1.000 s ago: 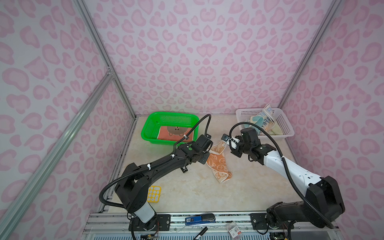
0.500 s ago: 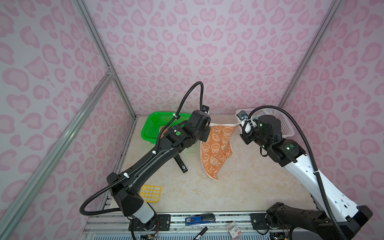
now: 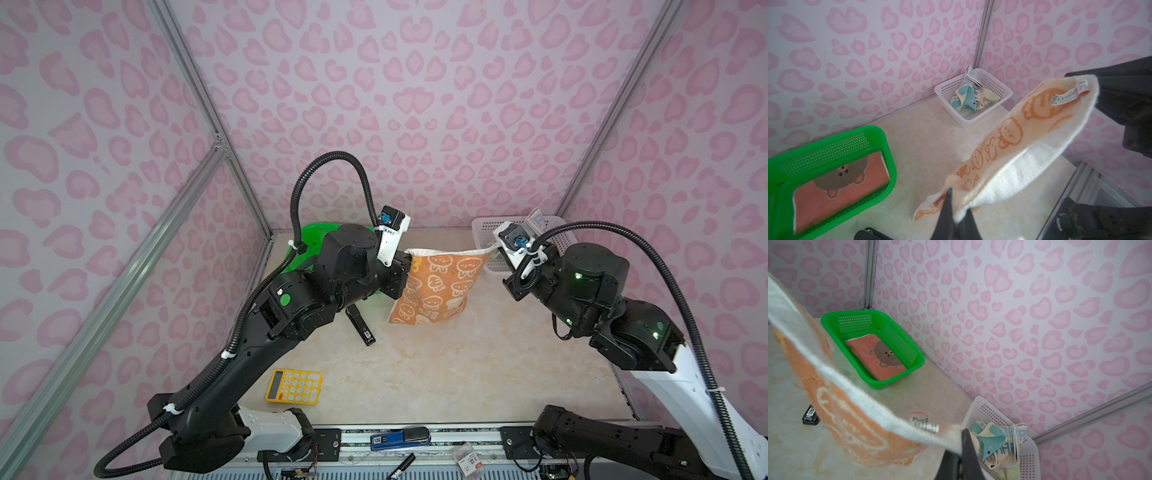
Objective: Fold and stack the towels
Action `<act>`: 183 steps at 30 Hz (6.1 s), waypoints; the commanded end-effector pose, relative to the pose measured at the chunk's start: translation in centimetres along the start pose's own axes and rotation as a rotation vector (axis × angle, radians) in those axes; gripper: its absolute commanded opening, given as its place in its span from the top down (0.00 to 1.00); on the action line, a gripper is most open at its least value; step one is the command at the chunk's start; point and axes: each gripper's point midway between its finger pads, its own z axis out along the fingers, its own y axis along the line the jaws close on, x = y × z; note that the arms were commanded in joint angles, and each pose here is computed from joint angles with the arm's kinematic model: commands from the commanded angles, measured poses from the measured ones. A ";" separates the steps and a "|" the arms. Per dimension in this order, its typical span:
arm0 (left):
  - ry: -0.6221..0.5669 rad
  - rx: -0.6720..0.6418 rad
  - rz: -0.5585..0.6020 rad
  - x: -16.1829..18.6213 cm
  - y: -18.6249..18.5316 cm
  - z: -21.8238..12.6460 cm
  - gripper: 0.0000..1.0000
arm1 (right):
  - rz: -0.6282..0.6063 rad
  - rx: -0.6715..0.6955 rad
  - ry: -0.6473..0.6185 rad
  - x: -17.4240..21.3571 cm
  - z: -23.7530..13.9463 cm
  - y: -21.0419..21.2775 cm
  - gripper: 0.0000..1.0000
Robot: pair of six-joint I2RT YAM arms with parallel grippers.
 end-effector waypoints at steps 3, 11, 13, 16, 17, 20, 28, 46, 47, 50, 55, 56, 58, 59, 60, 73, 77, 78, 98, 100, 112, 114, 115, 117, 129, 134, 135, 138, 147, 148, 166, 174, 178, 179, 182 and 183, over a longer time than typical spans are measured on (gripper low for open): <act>-0.075 0.033 -0.031 -1.9 -0.5 -2.6 0.98 | 0.086 -0.064 -0.065 -1.7 -3.0 -0.3 1.00; -0.145 -0.080 -0.009 -3.1 1.6 -3.8 0.98 | 0.103 -0.004 -0.065 -1.6 -3.9 -1.8 1.00; -0.130 -0.129 0.008 -2.7 2.3 -3.1 0.98 | 0.085 0.024 -0.036 -0.8 -3.2 -1.8 1.00; -0.091 -0.226 0.038 -2.0 3.8 -1.0 0.98 | 0.059 0.074 0.018 0.6 -1.6 -2.0 1.00; -0.069 -0.259 0.049 -1.6 4.3 0.1 0.98 | 0.055 0.087 0.044 1.3 -0.9 -2.2 1.00; -0.011 -0.343 0.053 -0.6 6.5 3.6 0.98 | 0.082 0.105 0.107 3.5 1.5 -3.0 1.00; 0.087 -0.539 0.110 0.5 12.6 13.4 0.97 | 0.163 0.112 0.259 10.7 10.0 -4.8 1.00; 0.336 -0.556 0.098 10.8 20.4 28.6 0.98 | 0.222 -0.012 0.481 24.1 22.7 -0.6 1.00; 0.347 -0.557 0.103 11.2 20.5 28.7 0.98 | 0.228 -0.022 0.488 24.5 22.7 -0.2 1.00; 0.371 -0.548 0.106 12.1 20.4 28.6 0.98 | 0.244 -0.048 0.504 25.4 22.0 0.7 1.00; 0.388 -0.511 0.091 12.7 19.4 27.2 0.98 | 0.278 -0.110 0.540 26.4 19.8 2.6 1.00; 0.393 -0.510 0.087 12.9 19.2 26.8 0.98 | 0.286 -0.126 0.549 26.6 19.2 3.0 1.00; 0.399 -0.507 0.078 13.4 18.9 26.0 0.98 | 0.307 -0.155 0.563 26.9 18.2 3.8 1.00; 0.402 -0.508 0.069 13.7 18.7 25.6 0.98 | 0.319 -0.169 0.570 27.1 17.6 4.2 1.00; 0.404 -0.504 0.062 14.0 18.5 25.1 0.98 | 0.333 -0.184 0.576 27.2 17.1 4.7 1.00; 0.500 -0.461 0.090 18.3 15.2 21.3 0.98 | 0.414 -0.332 0.638 28.5 11.4 10.7 1.00; 0.548 -0.465 0.099 20.4 14.8 20.8 0.98 | 0.426 -0.363 0.647 28.6 10.2 12.0 1.00; 0.554 -0.470 0.098 20.7 14.8 20.6 0.98 | 0.426 -0.368 0.648 28.6 9.9 12.3 1.00; 0.719 -0.457 0.071 29.5 13.0 18.4 0.98 | 0.495 -0.511 0.753 31.0 7.2 19.6 1.00; 0.728 -0.458 0.069 30.1 12.9 18.4 0.98 | 0.488 -0.534 0.782 31.4 7.0 20.5 1.00; 0.759 -0.461 0.077 32.7 12.1 17.4 0.75 | 0.447 -0.645 0.919 33.6 6.4 24.8 1.00; 0.755 -0.477 0.072 32.9 12.2 17.1 0.73 | 0.446 -0.654 0.939 34.0 6.3 25.2 1.00; 0.762 -0.479 0.072 33.2 12.3 16.9 0.73 | 0.448 -0.654 0.943 34.1 6.3 25.3 0.99; 0.769 -0.489 0.067 33.5 12.3 16.4 0.70 | 0.442 -0.664 0.957 34.4 6.0 25.7 0.94; 0.734 -0.507 0.056 33.0 12.0 14.4 0.10 | 0.466 -0.714 0.944 33.2 5.3 26.2 0.62; 0.654 -0.501 0.041 30.4 11.8 13.9 0.02 | 0.469 -0.570 0.893 32.3 6.5 23.3 0.59; 0.637 -0.497 0.037 29.8 11.7 13.7 0.02 | 0.469 -0.528 0.883 32.2 6.8 22.4 0.59; 0.582 -0.484 0.026 28.2 11.5 13.6 0.02 | 0.502 -0.362 0.857 32.1 8.1 19.3 0.58; 0.454 -0.490 -0.012 25.3 11.7 15.4 0.01 | 0.620 -0.120 0.696 30.9 11.1 13.1 0.44; 0.459 -0.485 -0.016 25.4 11.7 15.7 0.00 | 0.608 -0.117 0.685 30.8 11.3 12.9 0.44; 0.492 -0.448 -0.038 25.6 13.0 19.6 0.00 | 0.628 -0.030 0.871 35.1 16.2 9.1 0.42; 0.508 -0.444 -0.053 26.0 13.8 20.3 0.01 | 0.695 0.020 0.932 38.8 18.2 8.6 0.43; 0.526 -0.444 -0.048 26.5 14.0 20.4 0.01 | 0.724 0.021 0.942 40.1 19.5 9.1 0.45; 0.530 -0.442 -0.045 26.6 14.0 20.4 0.01 | 0.728 0.023 0.947 40.5 19.7 9.2 0.45; 0.536 -0.441 -0.040 26.7 14.0 20.3 0.01 | 0.739 0.015 0.958 41.1 20.3 9.6 0.47; 0.538 -0.439 -0.036 26.7 14.0 20.3 0.01 | 0.745 0.007 0.962 41.3 20.5 9.8 0.49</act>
